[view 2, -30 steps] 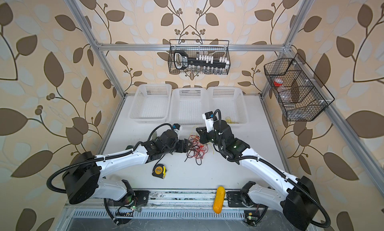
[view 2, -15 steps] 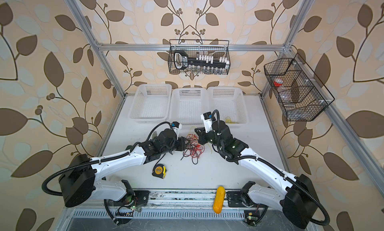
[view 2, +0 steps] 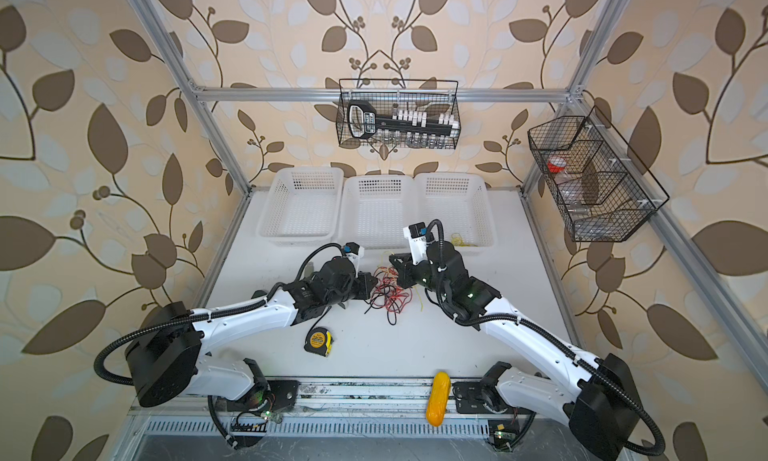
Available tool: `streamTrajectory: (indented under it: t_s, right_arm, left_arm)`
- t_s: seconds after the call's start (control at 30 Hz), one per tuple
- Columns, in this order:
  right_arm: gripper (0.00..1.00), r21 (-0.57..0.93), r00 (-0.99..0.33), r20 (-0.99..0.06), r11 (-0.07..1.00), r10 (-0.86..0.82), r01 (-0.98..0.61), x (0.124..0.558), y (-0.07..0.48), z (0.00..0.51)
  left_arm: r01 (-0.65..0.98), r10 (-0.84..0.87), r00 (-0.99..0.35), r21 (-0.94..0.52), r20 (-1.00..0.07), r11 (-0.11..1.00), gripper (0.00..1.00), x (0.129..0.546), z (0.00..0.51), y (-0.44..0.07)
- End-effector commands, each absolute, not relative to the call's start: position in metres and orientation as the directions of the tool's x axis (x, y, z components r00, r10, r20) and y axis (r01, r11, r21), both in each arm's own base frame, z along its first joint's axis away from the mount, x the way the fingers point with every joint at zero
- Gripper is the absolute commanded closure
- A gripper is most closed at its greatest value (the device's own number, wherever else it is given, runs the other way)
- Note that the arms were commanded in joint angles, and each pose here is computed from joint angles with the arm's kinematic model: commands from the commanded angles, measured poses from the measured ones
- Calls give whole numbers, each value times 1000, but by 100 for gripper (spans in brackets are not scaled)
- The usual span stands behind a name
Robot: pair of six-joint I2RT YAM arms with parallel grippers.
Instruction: Untangle the cables
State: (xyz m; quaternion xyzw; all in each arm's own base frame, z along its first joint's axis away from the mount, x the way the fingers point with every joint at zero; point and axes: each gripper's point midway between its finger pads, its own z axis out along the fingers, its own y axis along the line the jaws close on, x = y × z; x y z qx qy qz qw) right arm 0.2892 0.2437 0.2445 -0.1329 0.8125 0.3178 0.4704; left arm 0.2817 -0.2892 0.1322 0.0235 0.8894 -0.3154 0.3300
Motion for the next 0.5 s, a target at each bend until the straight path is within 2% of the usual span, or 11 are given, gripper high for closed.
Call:
streamTrajectory:
  t_s: [0.0,0.23,0.47]
  right_arm:
    - [100,386,-443,-882,790,163,-477,295,228,274]
    - [100,454,-410,-853,848,324,-273,311,164,275]
    - [100,413,-334,-869,907,366,-79,307,100,275]
  left_arm:
    - [191,-167,-770,-472,-616,861,100,284,123,-267]
    - [-9,-223,-761,-333,-609,943,100,282,100,-218]
    - [-85,-236,-748,-263,-621,961,100,280,97,-192]
